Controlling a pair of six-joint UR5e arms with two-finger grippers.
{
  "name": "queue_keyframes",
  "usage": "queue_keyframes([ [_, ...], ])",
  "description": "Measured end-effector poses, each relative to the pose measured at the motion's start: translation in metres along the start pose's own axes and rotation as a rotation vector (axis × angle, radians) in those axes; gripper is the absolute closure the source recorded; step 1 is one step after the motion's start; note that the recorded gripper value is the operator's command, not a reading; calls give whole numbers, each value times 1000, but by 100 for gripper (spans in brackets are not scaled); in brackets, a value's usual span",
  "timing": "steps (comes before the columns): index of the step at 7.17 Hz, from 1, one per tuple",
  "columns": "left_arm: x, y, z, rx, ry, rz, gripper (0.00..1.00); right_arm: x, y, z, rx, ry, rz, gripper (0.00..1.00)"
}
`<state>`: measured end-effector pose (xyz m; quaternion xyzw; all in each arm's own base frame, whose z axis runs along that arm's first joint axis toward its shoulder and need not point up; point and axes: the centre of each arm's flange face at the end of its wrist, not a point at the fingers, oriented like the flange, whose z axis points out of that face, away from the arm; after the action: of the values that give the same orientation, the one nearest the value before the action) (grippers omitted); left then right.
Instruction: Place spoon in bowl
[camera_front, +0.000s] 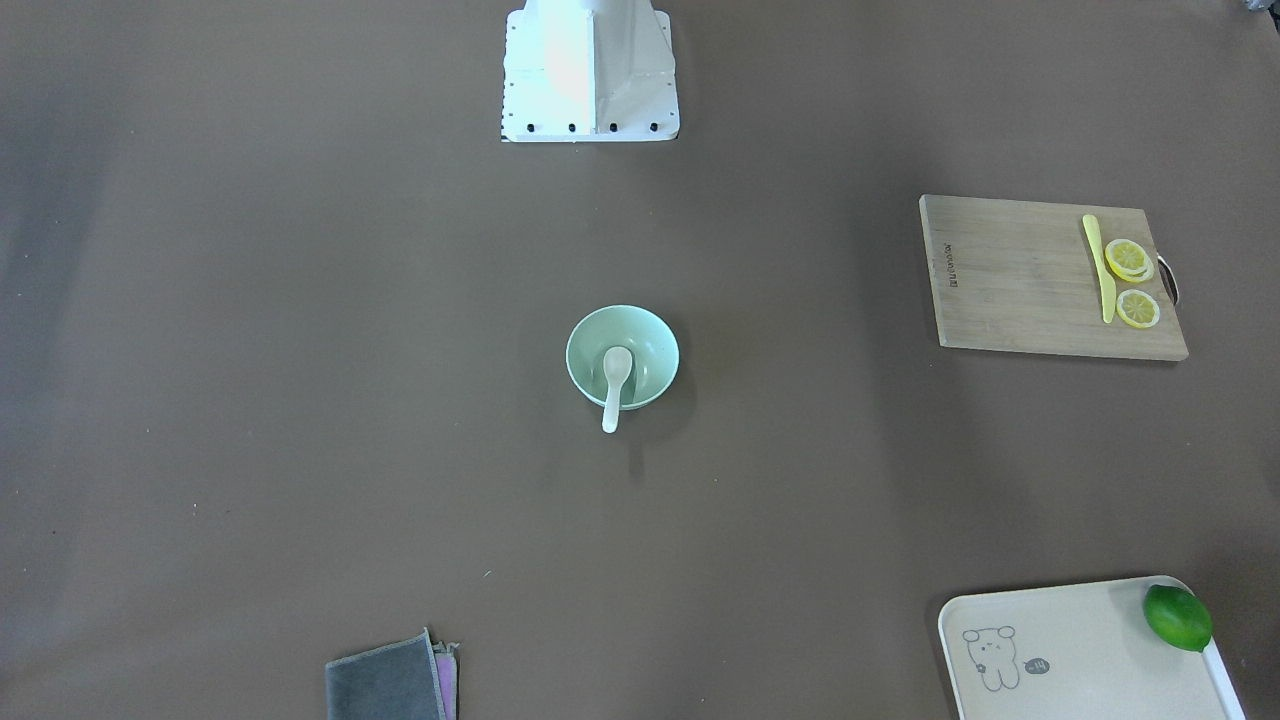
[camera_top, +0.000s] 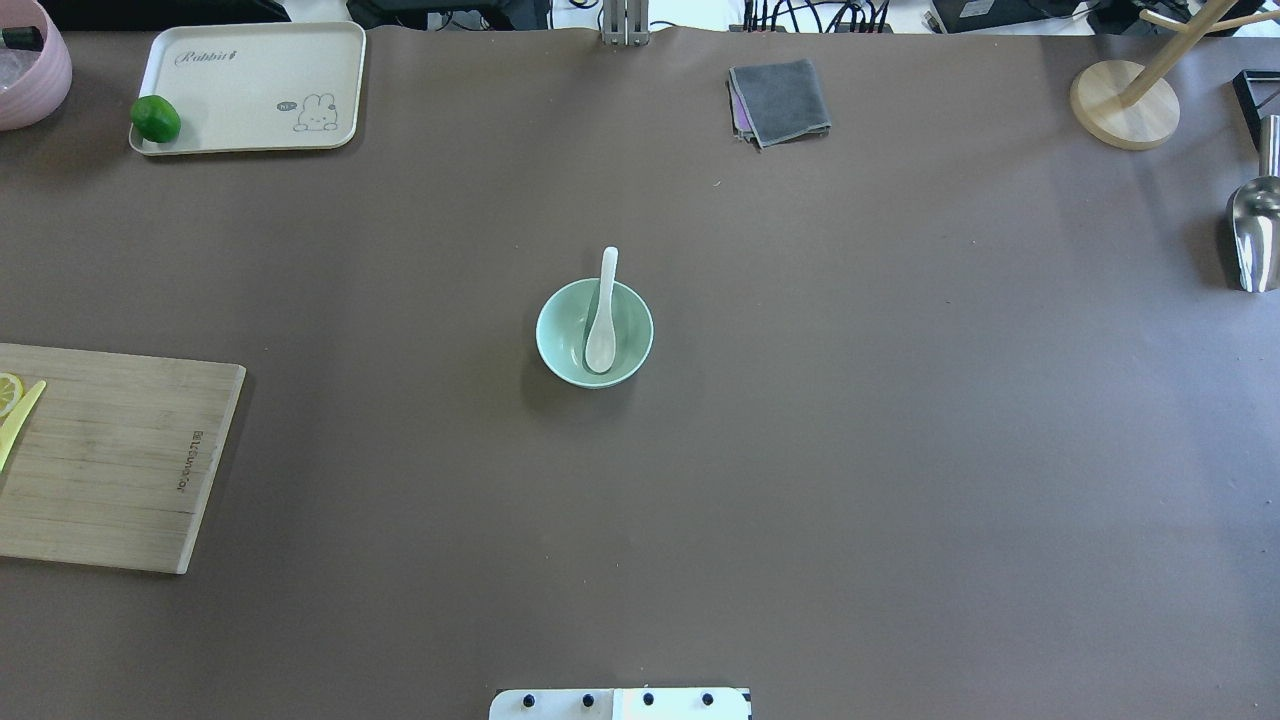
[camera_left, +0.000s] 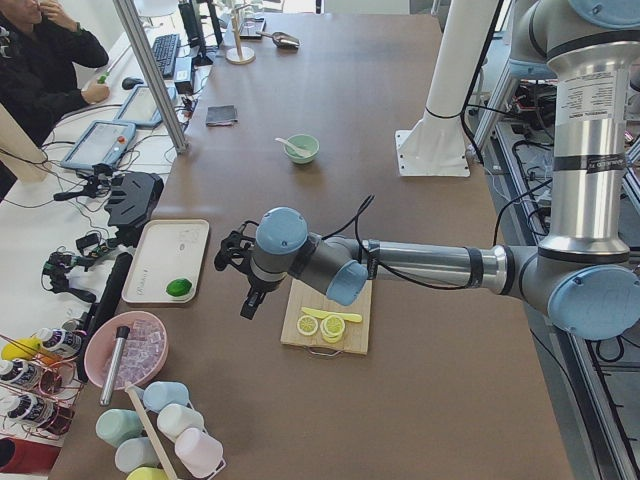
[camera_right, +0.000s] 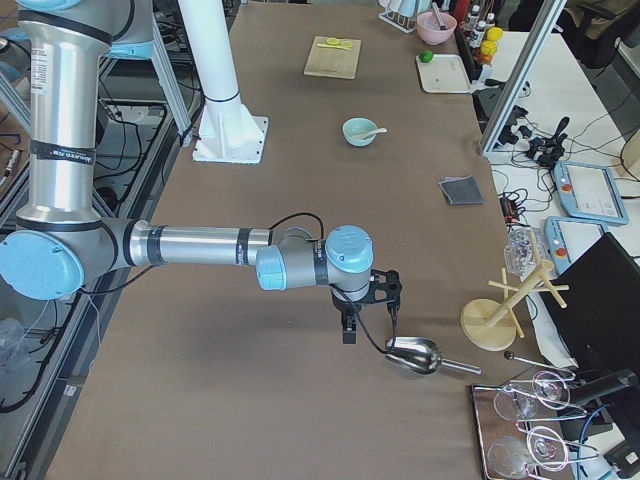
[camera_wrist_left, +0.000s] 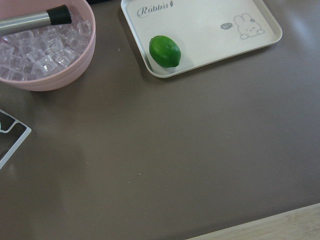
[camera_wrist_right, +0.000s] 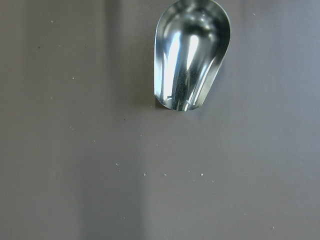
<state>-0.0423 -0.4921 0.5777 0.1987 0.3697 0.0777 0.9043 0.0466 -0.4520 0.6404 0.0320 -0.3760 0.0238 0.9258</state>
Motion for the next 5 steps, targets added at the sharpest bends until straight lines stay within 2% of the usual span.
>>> queue_keyframes([
  [1, -2, -1, -9, -31, -88, 10, 2, 2, 2, 1, -11, 5, 17, 0],
  [2, -5, 0, -14, -75, -133, 22, 2, 3, 3, 2, -20, 8, 29, 0],
  [3, -6, 5, -14, -115, -132, 11, 2, 4, 3, 2, -28, 10, 39, 0],
  [5, -8, 22, -4, -157, -50, -60, 2, 1, 0, -1, -52, 14, 63, 0],
])
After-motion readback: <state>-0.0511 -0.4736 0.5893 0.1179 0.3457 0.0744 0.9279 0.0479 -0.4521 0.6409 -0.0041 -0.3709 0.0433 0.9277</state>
